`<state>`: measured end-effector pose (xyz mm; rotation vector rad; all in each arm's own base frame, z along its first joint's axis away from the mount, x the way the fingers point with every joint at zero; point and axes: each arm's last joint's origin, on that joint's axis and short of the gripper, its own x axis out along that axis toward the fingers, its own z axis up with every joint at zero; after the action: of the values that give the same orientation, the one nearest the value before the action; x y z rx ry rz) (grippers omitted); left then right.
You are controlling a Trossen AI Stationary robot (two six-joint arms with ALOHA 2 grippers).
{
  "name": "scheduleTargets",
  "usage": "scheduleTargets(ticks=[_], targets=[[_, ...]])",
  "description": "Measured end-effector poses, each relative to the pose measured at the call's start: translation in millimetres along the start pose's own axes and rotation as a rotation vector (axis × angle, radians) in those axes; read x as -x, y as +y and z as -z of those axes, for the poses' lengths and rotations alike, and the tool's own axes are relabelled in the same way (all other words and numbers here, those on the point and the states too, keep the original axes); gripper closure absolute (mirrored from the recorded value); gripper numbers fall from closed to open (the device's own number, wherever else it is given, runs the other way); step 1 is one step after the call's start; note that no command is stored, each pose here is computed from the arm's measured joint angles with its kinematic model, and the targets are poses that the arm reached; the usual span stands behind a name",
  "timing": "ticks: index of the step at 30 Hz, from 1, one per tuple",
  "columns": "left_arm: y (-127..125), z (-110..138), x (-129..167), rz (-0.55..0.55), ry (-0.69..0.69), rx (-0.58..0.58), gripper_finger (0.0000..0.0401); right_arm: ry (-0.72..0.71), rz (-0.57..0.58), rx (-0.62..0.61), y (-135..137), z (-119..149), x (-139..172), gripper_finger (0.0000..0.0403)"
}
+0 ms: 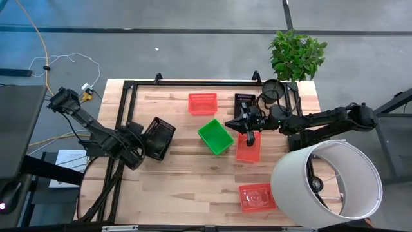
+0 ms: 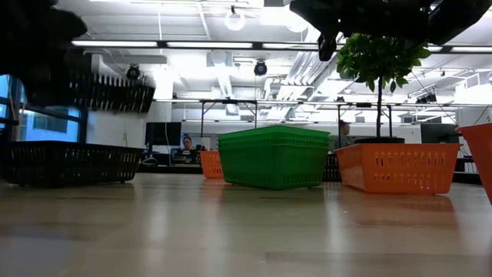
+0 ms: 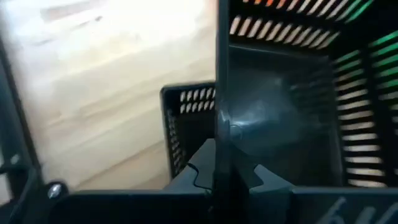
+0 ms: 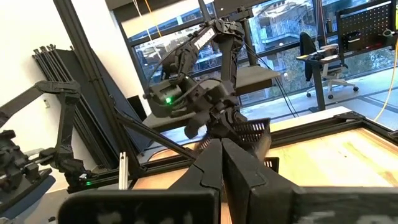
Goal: Stack baskets by color
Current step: Stack the black basket on the black basket
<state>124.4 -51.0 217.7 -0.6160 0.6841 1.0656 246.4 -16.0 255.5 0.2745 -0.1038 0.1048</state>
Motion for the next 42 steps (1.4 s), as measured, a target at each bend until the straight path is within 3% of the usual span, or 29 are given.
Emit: scheduleTargets(ticks=[7,17,21,31,42], targets=[[2.7,2.3,-2.2,-0.010,-0.021,0.015,0.0401,-0.002,0.017,-0.001,-0.6,0.2,0.0,0.0403],[-12.1,10.8,-7.1,-0.022,0.011,0.050,0.0401,-0.002,0.018,-0.024,-0.6,0.1,0.0,0.0403],[-13.9,19.2,-10.8,-0.101,0.034,0.036,0.0401,-0.003,0.018,-0.024,-0.6,0.1,0.0,0.0403],[-22.5,35.5,-21.5,-0.177,-0.021,-0.001,0.0401,-0.001,0.020,-0.024,-0.7,0.3,0.0,0.0403],[-27.3,42.8,-28.1,-0.206,-0.030,-0.002,0.0401,-0.003,0.022,-0.024,-0.7,0.2,0.0,0.0403]])
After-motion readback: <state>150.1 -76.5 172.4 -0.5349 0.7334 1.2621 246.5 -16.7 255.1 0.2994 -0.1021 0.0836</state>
